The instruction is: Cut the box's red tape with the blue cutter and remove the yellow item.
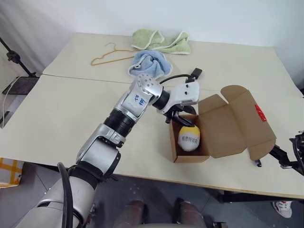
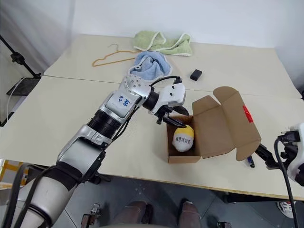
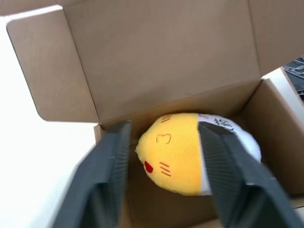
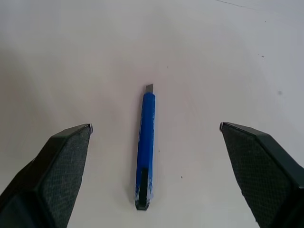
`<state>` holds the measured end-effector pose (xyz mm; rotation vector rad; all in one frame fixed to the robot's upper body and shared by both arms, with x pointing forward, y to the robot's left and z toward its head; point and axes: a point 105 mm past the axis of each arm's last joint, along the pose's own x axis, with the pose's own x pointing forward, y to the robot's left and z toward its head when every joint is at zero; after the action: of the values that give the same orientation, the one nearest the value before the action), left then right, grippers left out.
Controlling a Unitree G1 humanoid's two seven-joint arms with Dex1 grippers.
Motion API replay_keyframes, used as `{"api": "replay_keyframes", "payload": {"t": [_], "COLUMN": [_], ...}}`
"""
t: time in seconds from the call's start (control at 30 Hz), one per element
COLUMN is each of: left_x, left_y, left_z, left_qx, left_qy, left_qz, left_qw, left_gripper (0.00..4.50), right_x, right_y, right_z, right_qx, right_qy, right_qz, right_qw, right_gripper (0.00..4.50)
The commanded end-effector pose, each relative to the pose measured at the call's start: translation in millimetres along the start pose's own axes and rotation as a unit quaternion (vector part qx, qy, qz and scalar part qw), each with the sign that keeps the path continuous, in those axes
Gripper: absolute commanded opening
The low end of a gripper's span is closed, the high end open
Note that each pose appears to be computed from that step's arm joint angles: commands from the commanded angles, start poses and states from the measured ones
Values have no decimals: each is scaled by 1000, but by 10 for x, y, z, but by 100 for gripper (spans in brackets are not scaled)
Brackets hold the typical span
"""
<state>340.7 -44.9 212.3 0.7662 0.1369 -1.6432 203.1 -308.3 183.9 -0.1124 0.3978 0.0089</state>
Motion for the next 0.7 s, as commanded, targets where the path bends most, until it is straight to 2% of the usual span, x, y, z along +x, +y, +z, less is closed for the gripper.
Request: {"api": "replay_keyframes", "payload": {"t": [0.03,0.13,0.4,0.6,0.7], "left_x": [-12,20,117,221,336], "left_y": [-94,-158,-246,-315,-351], "left_z": [120,70,-193,-302,-347], "left_qx": [34,44,58,54,62], "left_qy": [4,18,77,91,96], "left_qz": [-20,-27,-28,-40,-46], "left_qw": [999,998,995,994,992], "left_gripper": [358,446,449,449,449], "right_x": [-142,-241,-644,-715,-721], "right_y": [-17,3,153,537,856], "right_z": [102,159,429,556,671], "right_qx": [-11,-13,-56,-90,-119], "right_qy": [-34,-63,-163,-187,-207], "right_qz": [4,22,82,151,195], "right_qw": [999,998,982,966,951], "right_gripper": [450,450,450,450,450]}}
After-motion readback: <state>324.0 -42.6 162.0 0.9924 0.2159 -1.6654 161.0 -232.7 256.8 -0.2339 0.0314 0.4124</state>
